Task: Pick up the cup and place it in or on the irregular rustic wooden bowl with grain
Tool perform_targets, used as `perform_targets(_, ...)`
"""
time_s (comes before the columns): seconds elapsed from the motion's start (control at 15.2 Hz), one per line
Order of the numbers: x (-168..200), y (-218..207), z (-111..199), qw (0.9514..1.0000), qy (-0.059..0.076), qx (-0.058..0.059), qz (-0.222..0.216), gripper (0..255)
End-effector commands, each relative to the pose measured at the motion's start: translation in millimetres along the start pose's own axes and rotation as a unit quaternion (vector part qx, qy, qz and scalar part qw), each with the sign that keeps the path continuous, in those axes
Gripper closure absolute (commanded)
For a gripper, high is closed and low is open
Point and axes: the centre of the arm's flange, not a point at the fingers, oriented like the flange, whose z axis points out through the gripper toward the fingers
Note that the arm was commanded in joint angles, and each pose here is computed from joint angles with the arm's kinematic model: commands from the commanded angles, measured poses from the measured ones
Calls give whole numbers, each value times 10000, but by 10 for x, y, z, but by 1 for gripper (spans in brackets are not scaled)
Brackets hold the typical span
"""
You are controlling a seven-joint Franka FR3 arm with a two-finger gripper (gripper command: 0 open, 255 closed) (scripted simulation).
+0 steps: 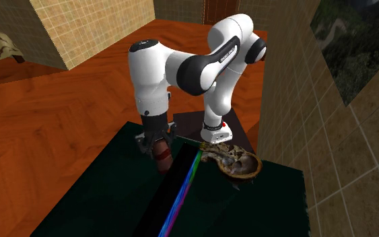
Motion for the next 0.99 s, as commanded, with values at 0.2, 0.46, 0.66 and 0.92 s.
perform_targets(0.2, -230, 605, -46, 10000, -4, 0, 0, 255)
perform_targets(0.46, -413, 1099, -73, 10000, -4, 0, 0, 255)
perform_targets(0.66, -550, 1470, -93, 10000, -4, 0, 0, 255)
perform_targets(0.92, -733, 1965, -120, 10000, -4, 0, 0, 255)
